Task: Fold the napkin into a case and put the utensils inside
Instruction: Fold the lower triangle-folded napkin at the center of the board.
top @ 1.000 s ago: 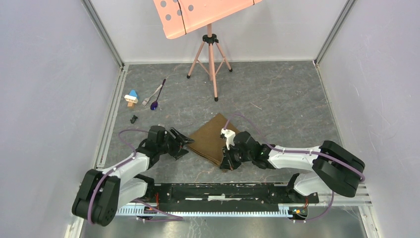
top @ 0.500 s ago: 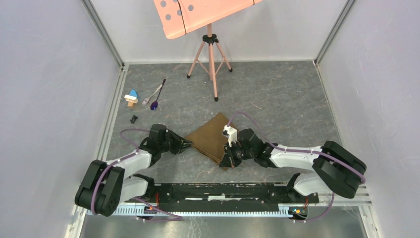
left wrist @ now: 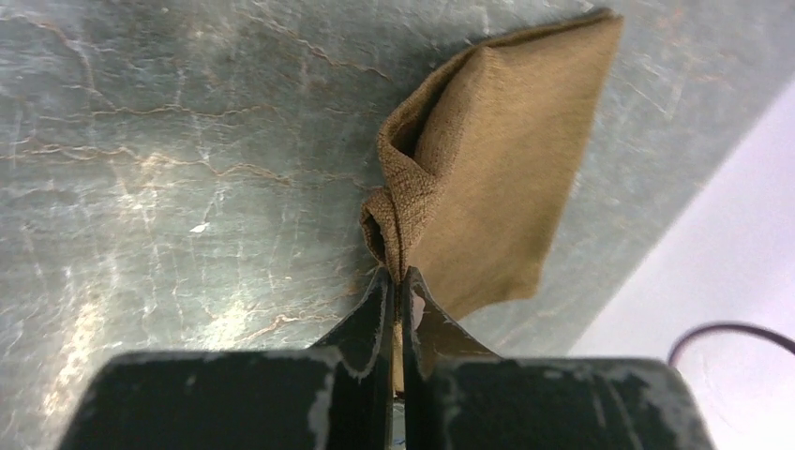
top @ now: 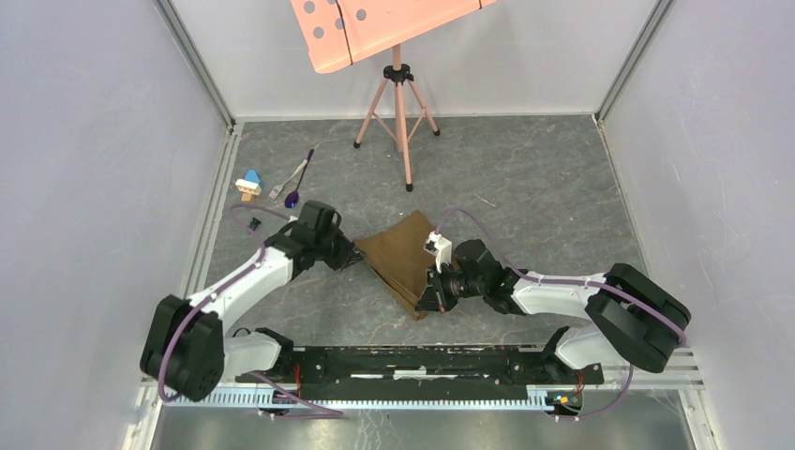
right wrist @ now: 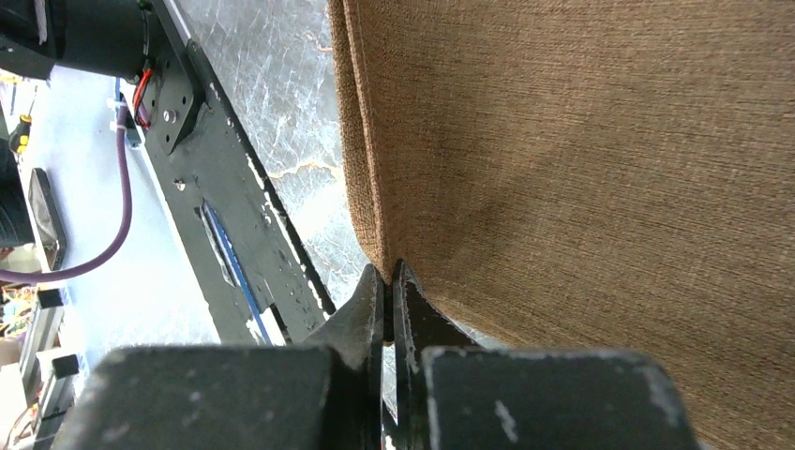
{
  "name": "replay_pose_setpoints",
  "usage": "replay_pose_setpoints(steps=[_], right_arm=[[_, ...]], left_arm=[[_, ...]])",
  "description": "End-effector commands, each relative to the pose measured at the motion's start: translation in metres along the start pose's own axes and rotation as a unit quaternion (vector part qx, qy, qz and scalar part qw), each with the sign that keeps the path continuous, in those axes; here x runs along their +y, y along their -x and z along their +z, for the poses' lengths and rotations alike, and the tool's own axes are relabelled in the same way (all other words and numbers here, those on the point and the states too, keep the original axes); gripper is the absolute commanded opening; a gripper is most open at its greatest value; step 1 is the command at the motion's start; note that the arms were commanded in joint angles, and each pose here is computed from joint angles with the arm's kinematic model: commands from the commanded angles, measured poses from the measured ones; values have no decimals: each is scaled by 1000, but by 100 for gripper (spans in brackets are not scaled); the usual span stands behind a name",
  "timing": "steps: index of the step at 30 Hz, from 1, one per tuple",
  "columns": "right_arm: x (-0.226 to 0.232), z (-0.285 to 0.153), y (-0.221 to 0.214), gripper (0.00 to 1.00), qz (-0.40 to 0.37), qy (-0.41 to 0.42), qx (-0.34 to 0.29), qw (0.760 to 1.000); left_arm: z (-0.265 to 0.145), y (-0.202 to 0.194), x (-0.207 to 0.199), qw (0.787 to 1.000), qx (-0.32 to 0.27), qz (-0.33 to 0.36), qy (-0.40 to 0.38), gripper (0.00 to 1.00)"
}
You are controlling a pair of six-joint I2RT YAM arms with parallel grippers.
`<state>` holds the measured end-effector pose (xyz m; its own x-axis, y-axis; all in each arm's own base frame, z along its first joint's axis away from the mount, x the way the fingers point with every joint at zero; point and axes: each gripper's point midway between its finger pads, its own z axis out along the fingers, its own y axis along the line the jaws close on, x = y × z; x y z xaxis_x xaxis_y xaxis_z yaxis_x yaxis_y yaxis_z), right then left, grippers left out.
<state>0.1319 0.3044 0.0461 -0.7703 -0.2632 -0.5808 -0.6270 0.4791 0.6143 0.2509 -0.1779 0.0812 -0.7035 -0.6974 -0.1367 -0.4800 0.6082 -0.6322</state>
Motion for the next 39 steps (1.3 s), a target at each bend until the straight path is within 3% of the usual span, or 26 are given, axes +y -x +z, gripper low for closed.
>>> replay_pose_setpoints(steps=[1,5,14,18,30,33,39], right_arm=[[-2,-4,-14,0,13,13,20,1000],[-11,-8,-16,0,12,1,19,1000],[-28,-14,-7,2,-44,-31,4,999],[-24,-19,9,28,-86,-33,-23,995],[-11,-12,36,86,-198,-97,-54,974],[-15,-5,39,92,-220,-152,-51,962],[-28,1,42,93,-245,-255,-50,934]], left_arm=[[-4,21,21,987,-63,-15,149,2],[-2,16,9,974,-78,-8,213,2],[22,9,-23,968,-87,0,235,2],[32,5,-28,967,-73,4,245,2],[33,3,-26,966,-64,13,250,2],[33,2,-28,967,-61,15,247,2],[31,4,-25,966,-59,14,250,2]])
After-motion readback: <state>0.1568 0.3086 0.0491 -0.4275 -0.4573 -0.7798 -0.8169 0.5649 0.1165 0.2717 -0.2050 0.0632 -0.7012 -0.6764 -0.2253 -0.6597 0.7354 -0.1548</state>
